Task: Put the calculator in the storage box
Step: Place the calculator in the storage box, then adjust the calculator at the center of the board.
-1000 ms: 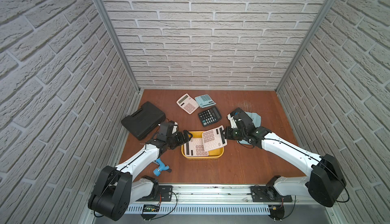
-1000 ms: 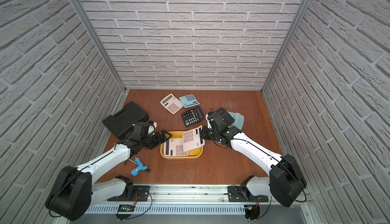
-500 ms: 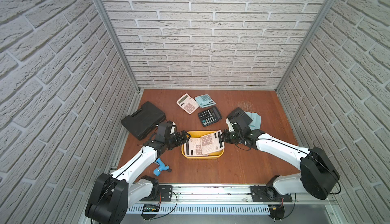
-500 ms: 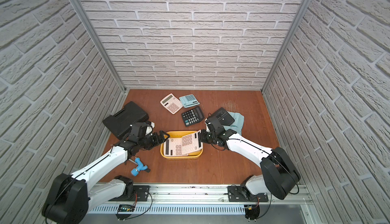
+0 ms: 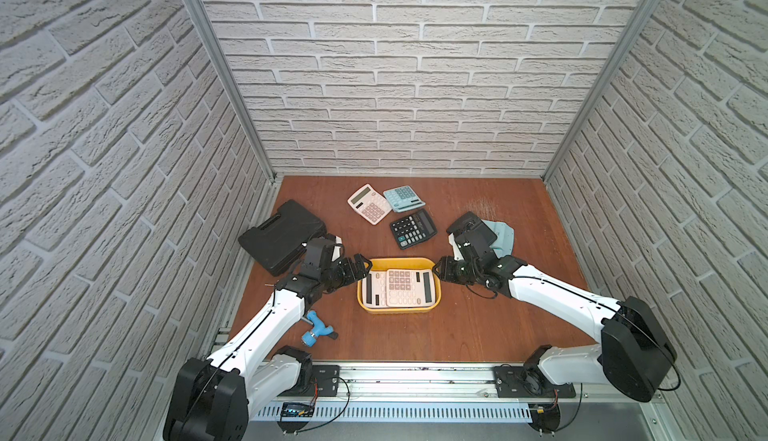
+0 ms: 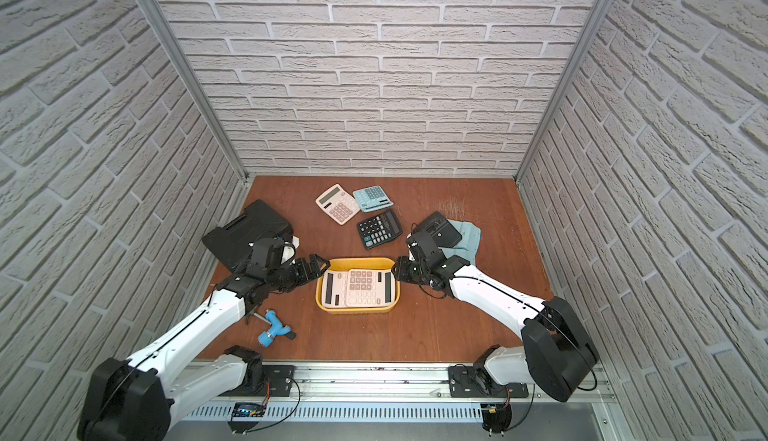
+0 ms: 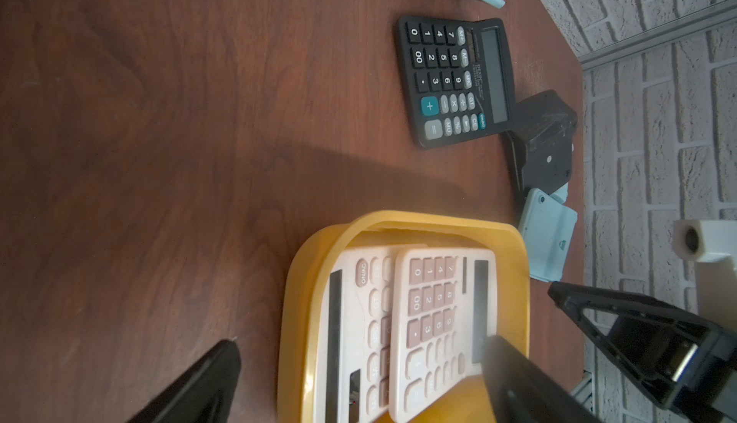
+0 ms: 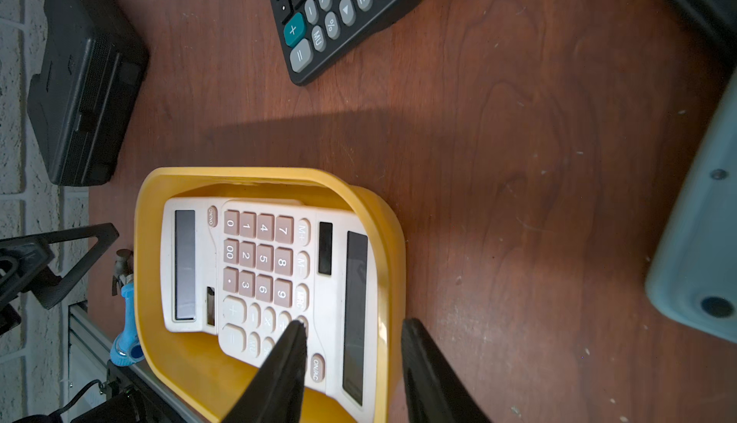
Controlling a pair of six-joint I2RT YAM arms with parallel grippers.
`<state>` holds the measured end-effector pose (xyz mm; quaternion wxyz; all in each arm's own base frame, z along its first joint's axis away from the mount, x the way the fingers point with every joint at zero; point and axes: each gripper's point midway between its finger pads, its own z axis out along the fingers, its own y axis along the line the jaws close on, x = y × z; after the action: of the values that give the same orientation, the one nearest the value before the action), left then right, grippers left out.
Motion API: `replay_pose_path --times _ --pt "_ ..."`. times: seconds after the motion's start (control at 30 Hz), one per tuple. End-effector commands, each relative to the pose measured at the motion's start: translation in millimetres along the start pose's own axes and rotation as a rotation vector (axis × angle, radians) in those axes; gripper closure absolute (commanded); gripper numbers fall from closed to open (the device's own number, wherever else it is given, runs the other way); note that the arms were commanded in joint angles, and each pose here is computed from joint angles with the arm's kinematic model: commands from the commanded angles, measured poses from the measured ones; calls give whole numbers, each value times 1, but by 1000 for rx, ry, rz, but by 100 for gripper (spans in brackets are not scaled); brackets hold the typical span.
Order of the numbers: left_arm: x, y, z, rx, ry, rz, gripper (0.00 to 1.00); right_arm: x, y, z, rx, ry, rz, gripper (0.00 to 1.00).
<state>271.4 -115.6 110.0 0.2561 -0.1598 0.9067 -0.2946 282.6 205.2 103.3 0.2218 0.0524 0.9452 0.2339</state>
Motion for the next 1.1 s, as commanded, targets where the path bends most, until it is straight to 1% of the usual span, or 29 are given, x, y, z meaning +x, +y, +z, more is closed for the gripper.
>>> replay_pose_path --times 0.0,0.07,0.13,0.2,0.3,0.33,0.37,0.47,0.63,0.8,0.9,1.07 --pt "-13 -2 -10 -20 -39 30 2 -9 3 -16 9 -47 -38 51" --pt "-18 0 -12 -34 -44 31 2 -10 3 -21 12 -57 -48 46" --pt "-27 -1 -14 -41 -52 39 2 -11 3 -27 5 -75 -63 37" --pt "-36 -2 -15 -54 -55 47 2 -12 4 -35 -9 -95 -75 25" --pt "-49 -7 -14 -66 -64 60 2 -15 4 -48 -26 -135 -85 12" --pt "-53 -9 -12 -64 -63 63 2 -15 3 -51 -25 -149 -86 4" --pt "-58 -13 -11 -63 -66 69 2 -17 2 -55 -26 -168 -88 0" --pt "-75 -18 -5 -80 -73 88 2 -18 -5 -64 -29 -200 -81 0" --pt "-109 -27 14 -99 -63 128 2 -16 -19 -72 -41 -212 -50 0" --pt "-155 -33 37 -130 -72 157 2 -11 -37 -72 13 -217 -41 0" --pt "-177 -36 55 -135 -48 160 2 -7 -42 -71 24 -210 -51 0" --pt "-218 -38 80 -139 -43 169 2 -5 -53 -75 72 -221 -49 0"
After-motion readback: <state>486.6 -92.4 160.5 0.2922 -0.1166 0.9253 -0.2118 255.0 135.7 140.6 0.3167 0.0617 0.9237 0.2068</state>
